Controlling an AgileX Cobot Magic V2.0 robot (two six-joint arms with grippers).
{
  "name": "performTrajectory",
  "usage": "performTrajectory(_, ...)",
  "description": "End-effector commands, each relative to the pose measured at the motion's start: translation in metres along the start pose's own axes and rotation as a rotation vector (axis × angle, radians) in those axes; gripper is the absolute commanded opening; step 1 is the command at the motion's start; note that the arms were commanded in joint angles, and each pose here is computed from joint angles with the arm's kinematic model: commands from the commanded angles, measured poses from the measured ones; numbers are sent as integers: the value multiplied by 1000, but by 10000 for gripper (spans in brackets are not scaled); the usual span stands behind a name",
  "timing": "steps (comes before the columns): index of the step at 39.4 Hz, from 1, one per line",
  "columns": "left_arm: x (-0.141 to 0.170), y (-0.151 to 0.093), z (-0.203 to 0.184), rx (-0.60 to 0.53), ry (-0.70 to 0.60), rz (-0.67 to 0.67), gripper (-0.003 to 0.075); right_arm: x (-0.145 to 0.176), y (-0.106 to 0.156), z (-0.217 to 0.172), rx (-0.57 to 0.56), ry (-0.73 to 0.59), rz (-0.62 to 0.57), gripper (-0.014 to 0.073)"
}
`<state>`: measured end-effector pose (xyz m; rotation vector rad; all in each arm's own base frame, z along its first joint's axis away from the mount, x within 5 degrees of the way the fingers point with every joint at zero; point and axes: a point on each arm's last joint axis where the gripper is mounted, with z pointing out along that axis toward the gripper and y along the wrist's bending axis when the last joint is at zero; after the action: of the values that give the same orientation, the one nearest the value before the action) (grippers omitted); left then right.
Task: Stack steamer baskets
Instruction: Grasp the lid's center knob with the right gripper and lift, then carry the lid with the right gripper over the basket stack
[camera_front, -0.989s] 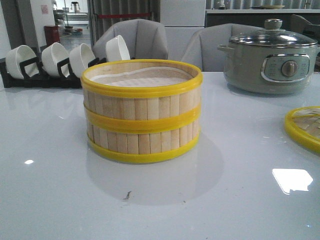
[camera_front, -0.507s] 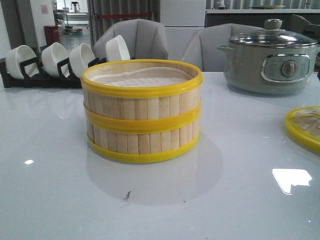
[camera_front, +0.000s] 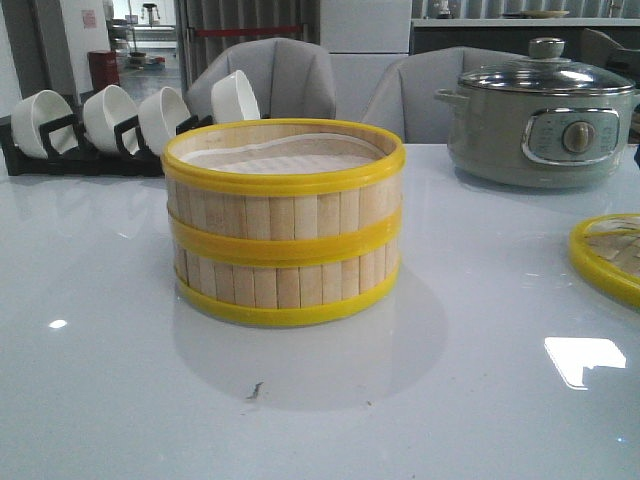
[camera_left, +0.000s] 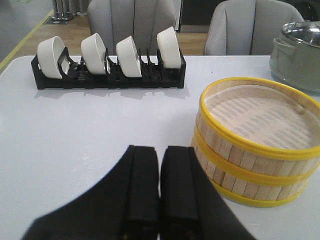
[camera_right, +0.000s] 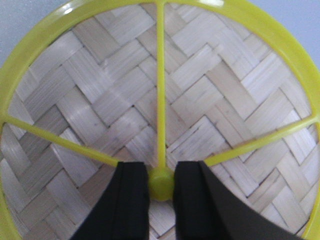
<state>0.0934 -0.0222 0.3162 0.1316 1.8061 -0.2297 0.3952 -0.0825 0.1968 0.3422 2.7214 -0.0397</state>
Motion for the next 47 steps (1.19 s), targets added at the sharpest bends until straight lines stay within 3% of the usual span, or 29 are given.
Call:
performTrajectory(1,-17,-2,-3,11,-112,-9,87,-16,5,-32,-5,-103,-23,55)
performTrajectory(7,-17,-2,-3,11,-112,-9,87,-31,23,-61,-26,-149,-60,55)
performTrajectory(16,-17,-2,-3,11,-112,-9,87,-59,63,-136,-84,-295,-138,55)
performTrajectory(28,-17,-2,-3,11,-112,-9,87,-60,152,-228,-292,-477,-288,55)
performTrajectory(36,-17,-2,-3,11,-112,-9,87,-36,221,-245,-456,-494,-406,55)
performTrajectory(42,-17,-2,-3,11,-112,-9,87,-15,268,-231,-520,-445,-500,55)
performTrajectory(47,-17,-2,-3,11,-112,-9,87,-4,292,-215,-536,-408,-550,55)
